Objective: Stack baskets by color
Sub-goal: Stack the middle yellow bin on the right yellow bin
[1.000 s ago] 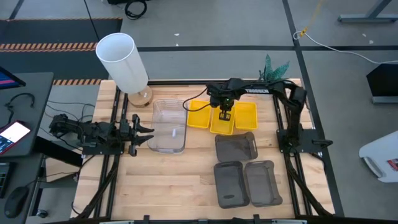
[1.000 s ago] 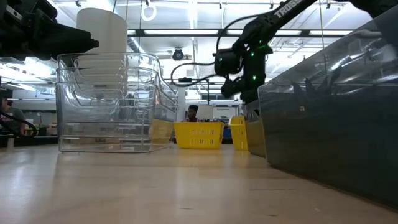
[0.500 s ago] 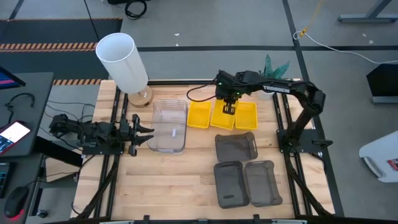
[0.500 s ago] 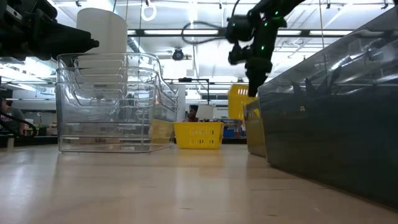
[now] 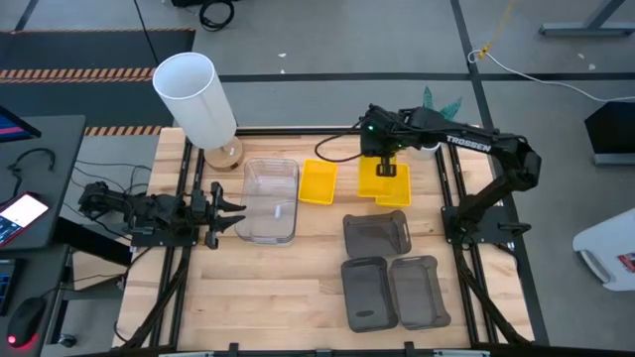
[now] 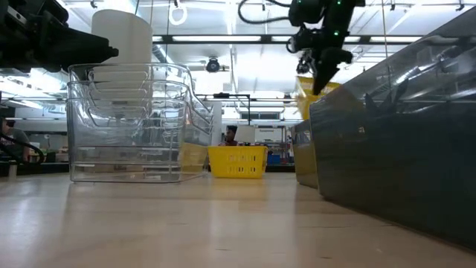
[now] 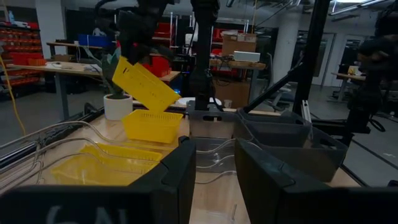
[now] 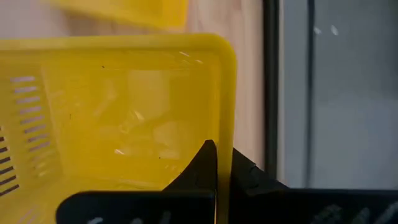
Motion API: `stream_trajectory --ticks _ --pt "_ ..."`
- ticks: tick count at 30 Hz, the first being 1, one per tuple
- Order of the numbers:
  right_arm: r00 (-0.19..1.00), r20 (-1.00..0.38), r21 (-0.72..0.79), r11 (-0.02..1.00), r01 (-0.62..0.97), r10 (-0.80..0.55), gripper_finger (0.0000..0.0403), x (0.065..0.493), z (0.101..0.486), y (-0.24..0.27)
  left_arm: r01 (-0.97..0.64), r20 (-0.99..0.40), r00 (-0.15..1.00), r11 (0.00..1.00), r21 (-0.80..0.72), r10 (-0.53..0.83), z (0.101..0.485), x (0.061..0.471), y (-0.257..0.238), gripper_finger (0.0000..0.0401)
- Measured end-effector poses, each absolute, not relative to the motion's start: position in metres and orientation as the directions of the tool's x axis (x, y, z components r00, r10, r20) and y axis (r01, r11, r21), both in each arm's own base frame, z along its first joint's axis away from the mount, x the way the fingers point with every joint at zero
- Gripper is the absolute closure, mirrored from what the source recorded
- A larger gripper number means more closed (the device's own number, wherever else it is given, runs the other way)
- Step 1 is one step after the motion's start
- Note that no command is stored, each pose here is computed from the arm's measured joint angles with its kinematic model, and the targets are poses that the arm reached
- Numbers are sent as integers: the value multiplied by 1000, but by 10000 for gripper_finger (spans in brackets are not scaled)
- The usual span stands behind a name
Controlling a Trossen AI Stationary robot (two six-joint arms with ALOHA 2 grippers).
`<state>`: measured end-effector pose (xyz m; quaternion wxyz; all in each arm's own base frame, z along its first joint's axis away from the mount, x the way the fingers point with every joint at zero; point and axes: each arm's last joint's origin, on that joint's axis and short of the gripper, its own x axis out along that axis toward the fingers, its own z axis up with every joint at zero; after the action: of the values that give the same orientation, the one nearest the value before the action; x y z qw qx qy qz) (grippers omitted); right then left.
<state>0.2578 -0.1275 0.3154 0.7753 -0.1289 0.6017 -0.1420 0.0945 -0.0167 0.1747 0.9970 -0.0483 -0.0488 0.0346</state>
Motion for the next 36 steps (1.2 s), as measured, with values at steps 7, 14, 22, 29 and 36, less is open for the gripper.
stream_trajectory --ticks 7,14,22,29,36 --pt "87 -922 -371 925 83 -377 398 243 307 -132 -64 94 993 993 -100 73 175 94 -17 284" --pt "7 -941 -336 940 67 -337 398 234 284 -135 -64 93 993 993 -100 73 175 95 -17 284" --pt "16 -952 -305 950 65 -307 398 233 260 -136 -64 93 993 993 -100 73 175 95 -17 284" --pt "31 -965 -257 965 52 -259 398 231 237 -133 -64 93 993 993 -100 73 175 95 -17 284" --pt "95 -984 -147 988 44 -151 389 231 222 -129 -64 93 993 993 -99 73 175 95 -17 284"
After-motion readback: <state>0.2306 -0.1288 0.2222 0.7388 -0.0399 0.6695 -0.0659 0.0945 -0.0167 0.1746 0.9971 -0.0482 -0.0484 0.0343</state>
